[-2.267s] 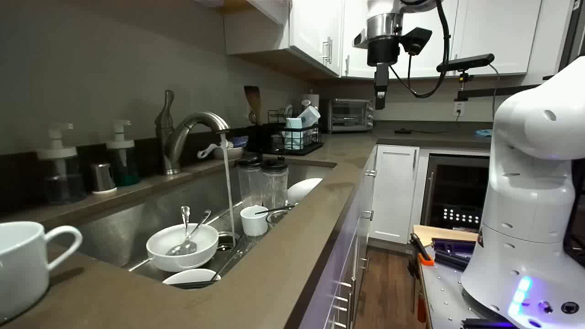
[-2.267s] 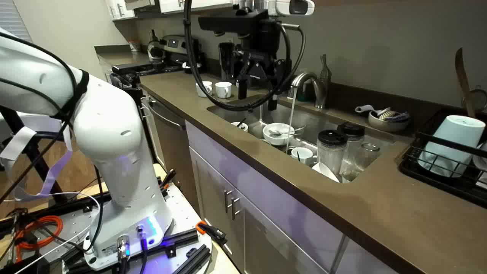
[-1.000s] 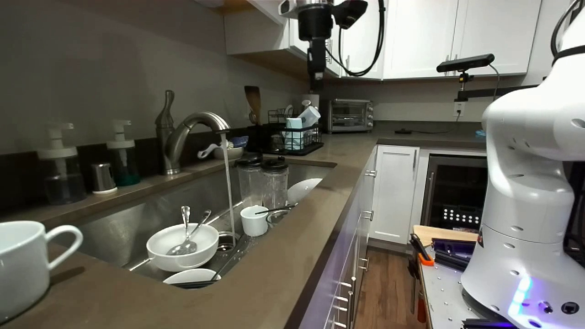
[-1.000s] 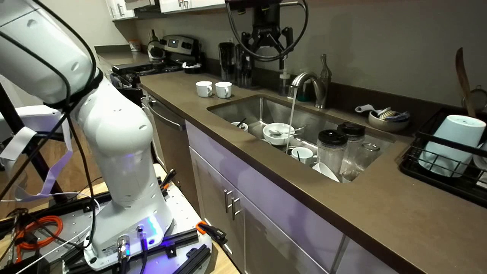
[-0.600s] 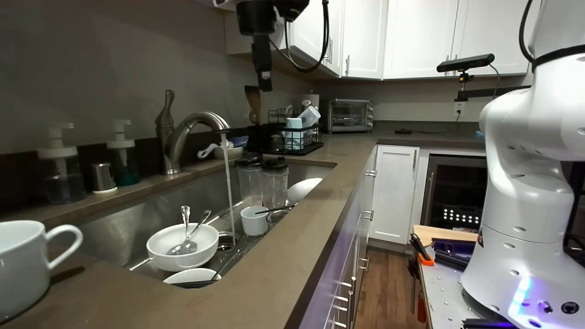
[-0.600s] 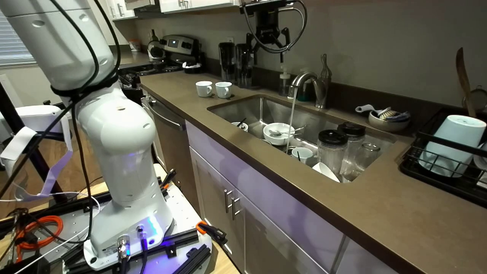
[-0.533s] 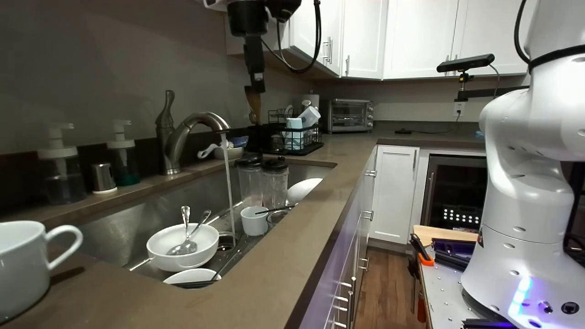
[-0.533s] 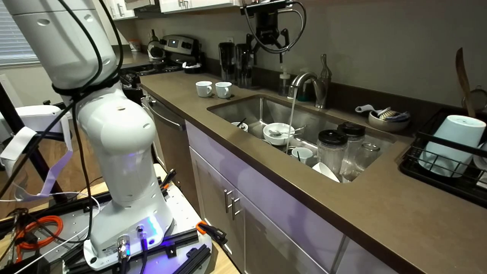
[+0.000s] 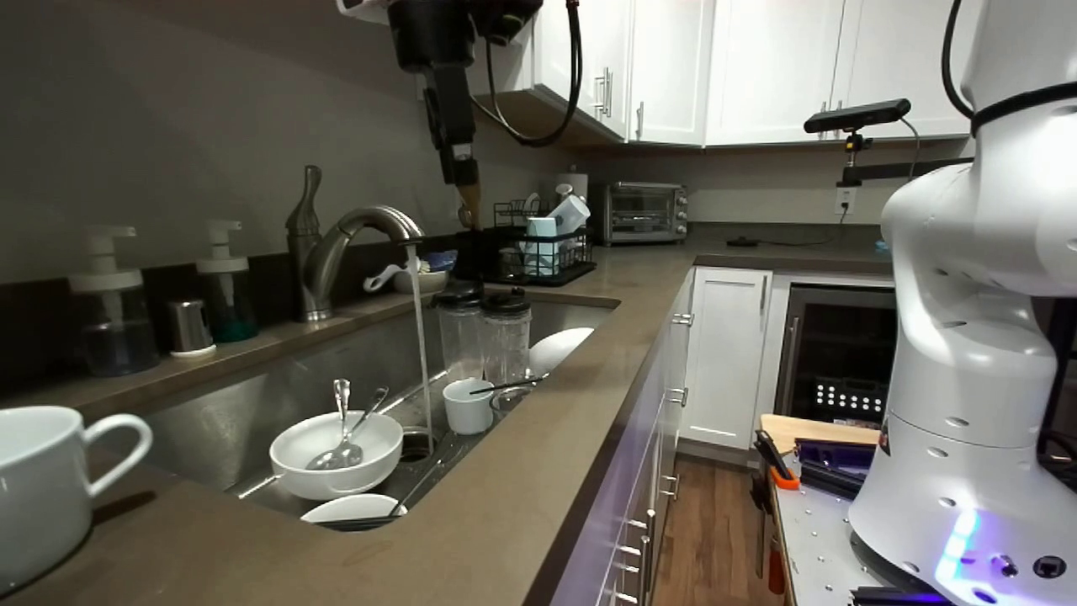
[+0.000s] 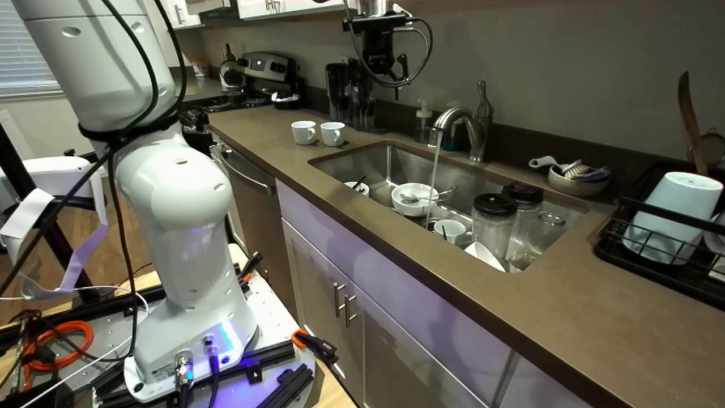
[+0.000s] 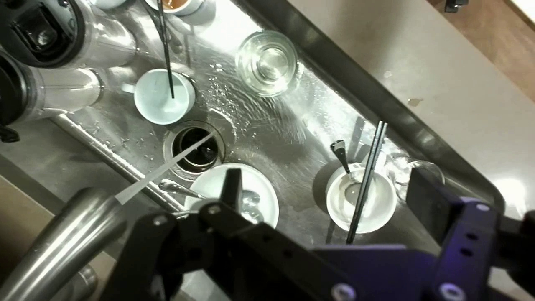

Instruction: Pick up the white mug on the left side of the counter, put it under the running faucet then place it down on the right side of the counter

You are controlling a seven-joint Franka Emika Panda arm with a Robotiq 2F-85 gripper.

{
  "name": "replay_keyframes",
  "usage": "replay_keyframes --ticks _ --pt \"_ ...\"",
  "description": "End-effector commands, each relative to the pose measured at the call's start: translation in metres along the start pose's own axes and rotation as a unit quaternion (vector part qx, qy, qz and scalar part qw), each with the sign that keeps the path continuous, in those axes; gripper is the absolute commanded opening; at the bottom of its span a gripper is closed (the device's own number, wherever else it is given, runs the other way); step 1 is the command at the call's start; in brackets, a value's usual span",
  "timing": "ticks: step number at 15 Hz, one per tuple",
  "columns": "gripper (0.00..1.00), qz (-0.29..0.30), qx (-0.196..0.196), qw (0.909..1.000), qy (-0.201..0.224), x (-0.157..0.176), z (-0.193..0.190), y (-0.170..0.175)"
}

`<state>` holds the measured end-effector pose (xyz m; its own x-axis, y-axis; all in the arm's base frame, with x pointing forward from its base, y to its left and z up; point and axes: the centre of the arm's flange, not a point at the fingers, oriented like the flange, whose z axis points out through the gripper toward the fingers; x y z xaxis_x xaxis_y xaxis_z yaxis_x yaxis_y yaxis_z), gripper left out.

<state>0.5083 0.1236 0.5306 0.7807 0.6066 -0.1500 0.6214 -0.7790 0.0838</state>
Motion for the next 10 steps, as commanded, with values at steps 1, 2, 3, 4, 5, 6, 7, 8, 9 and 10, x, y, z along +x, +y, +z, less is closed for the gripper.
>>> replay_keyframes --ticks 1,2,3,4,5,6,7,8,9,10 --pt "1.00 -0.019 0.033 0.9989 0.027 -0.006 0.007 -0.021" --pt "1.00 -0.023 0.041 0.9984 0.032 -0.002 0.007 -0.025" --pt "1.00 -0.030 0.045 0.9978 0.037 -0.002 0.014 -0.038" --pt "1.00 -0.038 0.051 0.9972 0.038 0.004 0.015 -0.044" --pt "1.00 -0.050 0.054 0.9965 0.039 0.008 0.019 -0.052" --pt "1.00 -0.025 0.046 0.9983 0.025 0.010 0.013 -0.037" --pt "1.00 -0.029 0.047 0.9982 0.024 0.012 0.015 -0.042" --pt "1.00 -0.030 0.047 0.9982 0.023 0.013 0.016 -0.042" --pt "1.00 -0.029 0.047 0.9982 0.023 0.012 0.016 -0.041" --pt "1.00 -0.026 0.048 0.9982 0.023 0.011 0.016 -0.039"
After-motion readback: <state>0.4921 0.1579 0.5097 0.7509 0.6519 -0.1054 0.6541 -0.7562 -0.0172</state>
